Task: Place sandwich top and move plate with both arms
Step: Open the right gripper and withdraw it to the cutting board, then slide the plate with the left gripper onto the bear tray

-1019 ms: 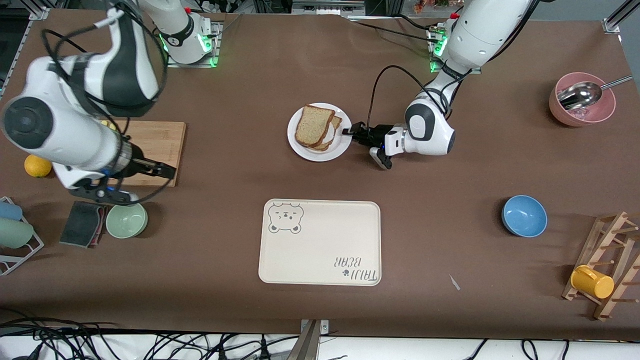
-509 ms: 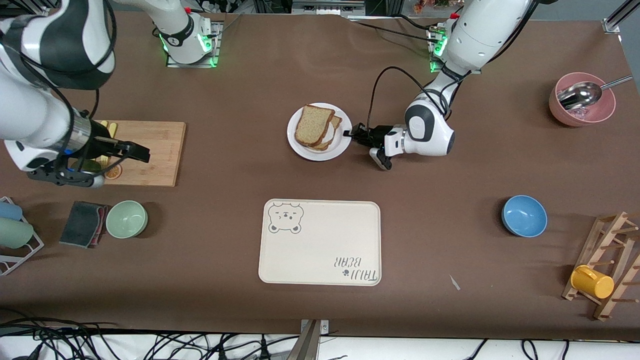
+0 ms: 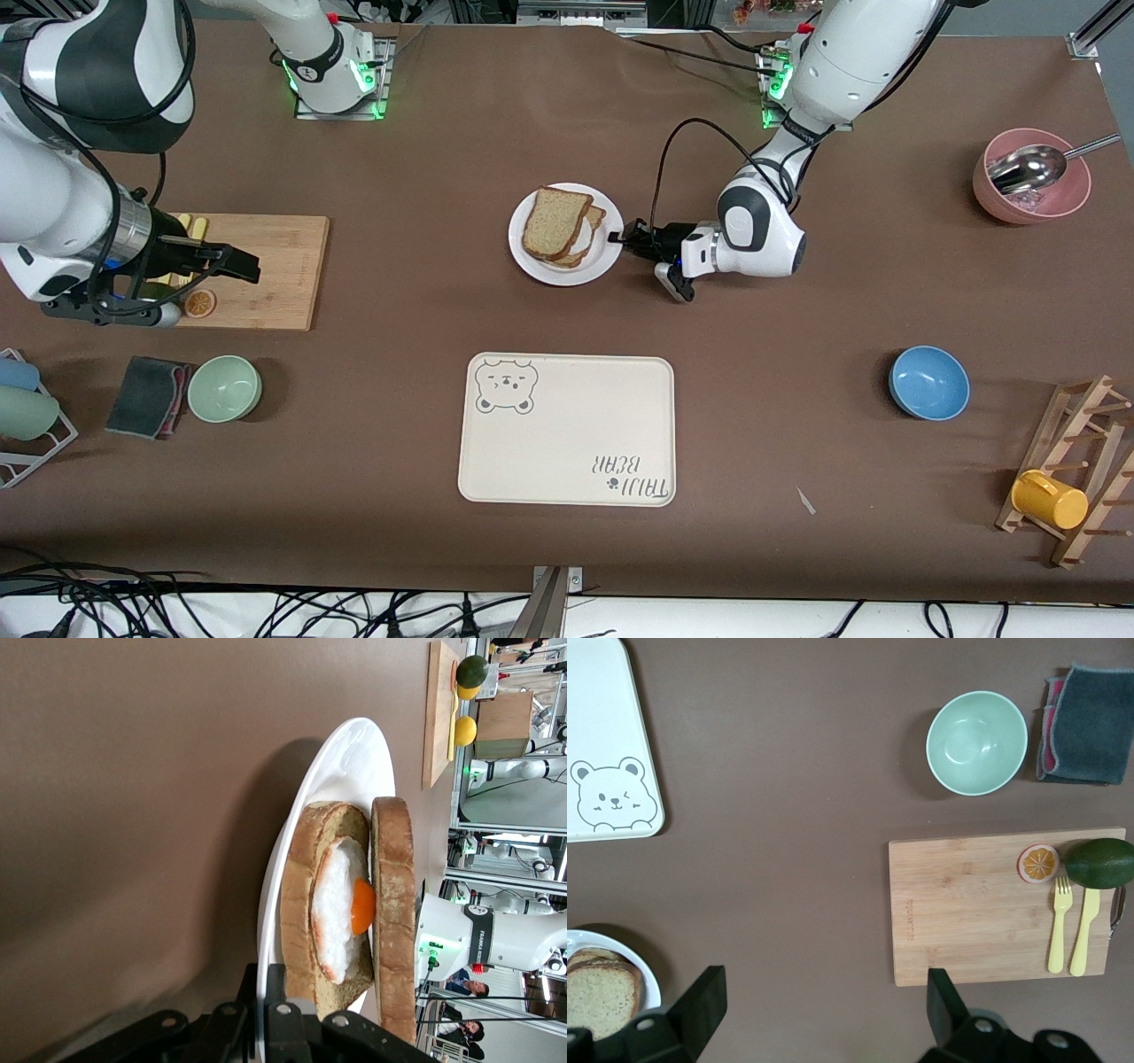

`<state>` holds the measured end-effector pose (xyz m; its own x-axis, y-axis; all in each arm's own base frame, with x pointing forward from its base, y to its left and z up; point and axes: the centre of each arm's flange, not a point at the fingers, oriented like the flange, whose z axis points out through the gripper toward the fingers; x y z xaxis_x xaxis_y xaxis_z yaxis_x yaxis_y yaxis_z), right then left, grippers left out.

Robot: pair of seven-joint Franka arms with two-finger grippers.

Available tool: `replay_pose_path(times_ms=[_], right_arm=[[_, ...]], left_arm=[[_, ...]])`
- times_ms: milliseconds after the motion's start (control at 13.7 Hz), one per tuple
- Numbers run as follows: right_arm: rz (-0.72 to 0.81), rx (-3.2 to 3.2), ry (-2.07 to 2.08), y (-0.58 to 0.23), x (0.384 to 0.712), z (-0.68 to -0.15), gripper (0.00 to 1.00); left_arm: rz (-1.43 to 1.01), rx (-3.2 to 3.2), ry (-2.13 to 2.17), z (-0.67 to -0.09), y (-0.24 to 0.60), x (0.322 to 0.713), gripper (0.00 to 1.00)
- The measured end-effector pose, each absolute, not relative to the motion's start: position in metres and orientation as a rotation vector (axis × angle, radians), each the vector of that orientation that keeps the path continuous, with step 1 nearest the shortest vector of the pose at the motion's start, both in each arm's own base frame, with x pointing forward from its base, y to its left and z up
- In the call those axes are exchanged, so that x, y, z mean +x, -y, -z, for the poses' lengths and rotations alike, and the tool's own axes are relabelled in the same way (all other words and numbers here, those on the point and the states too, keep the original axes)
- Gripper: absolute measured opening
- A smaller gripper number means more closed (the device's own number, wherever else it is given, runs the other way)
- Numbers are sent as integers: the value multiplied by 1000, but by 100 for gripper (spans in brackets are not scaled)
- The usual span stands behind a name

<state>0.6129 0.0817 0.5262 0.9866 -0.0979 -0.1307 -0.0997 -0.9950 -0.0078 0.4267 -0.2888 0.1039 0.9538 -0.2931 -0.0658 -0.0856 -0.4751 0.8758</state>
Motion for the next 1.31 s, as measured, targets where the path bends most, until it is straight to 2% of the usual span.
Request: replay_pose_path(times_ms=[437,801,1310], right_arm=[[-204,-3117,-154,-81,613,-526,100],[-214,-3117,-155,-81,612,-526,100],[-224,-3116,-155,-81,611,-525,100]], left_arm=[[248,2061,193,-115,282,444,5],[202,1993,104,-161,255,479,5],[103,1946,-59,-225,222,564,5]])
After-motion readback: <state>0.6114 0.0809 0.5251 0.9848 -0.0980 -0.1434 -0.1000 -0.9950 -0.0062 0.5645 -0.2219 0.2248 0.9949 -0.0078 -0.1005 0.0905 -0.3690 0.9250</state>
